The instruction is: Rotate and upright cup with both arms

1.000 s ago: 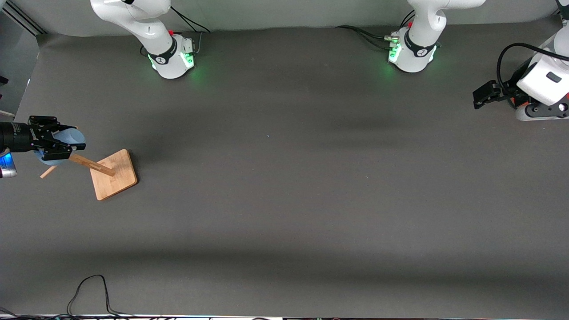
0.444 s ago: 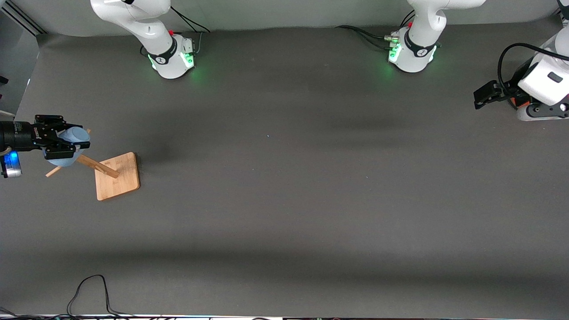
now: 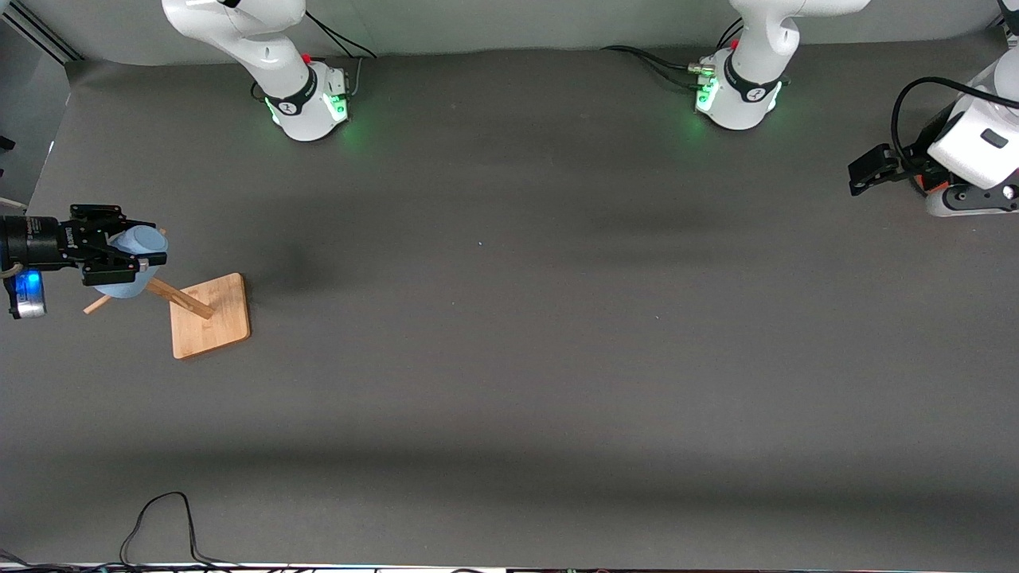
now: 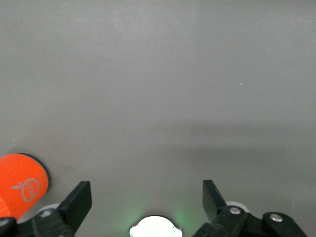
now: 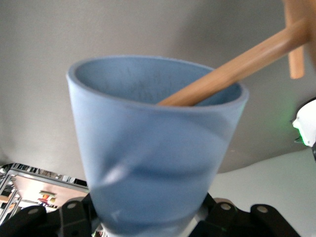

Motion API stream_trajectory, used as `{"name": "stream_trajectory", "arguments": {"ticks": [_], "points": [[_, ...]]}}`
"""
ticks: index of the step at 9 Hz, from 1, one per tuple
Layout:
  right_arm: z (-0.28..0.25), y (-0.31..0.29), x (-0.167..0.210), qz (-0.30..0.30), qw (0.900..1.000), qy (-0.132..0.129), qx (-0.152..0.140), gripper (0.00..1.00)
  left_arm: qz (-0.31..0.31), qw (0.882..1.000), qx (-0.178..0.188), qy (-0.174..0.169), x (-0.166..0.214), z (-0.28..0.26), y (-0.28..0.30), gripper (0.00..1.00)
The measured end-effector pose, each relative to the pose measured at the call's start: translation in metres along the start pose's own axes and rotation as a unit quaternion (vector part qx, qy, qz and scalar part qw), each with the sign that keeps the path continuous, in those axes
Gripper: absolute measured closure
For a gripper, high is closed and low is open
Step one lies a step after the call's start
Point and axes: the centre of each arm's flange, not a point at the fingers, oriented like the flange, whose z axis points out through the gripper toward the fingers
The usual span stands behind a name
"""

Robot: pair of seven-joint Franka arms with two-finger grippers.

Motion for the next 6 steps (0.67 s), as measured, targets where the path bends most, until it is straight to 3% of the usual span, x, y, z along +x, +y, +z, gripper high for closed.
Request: {"name": "stream_trajectory", "arguments": {"ticks": [4, 6], "points": [[0.006, -0.016, -0.011, 0.017, 0.999, -0.032, 0.030, 0.33, 0.000, 1.000, 0.000, 0.000, 0.000, 0.000, 0.000, 0.00], [0.013, -0.034, -0.028, 0.021, 0.999, -0.040, 0.030, 0.33, 0.000, 1.000, 0.000, 0.000, 0.000, 0.000, 0.000, 0.00]]}}
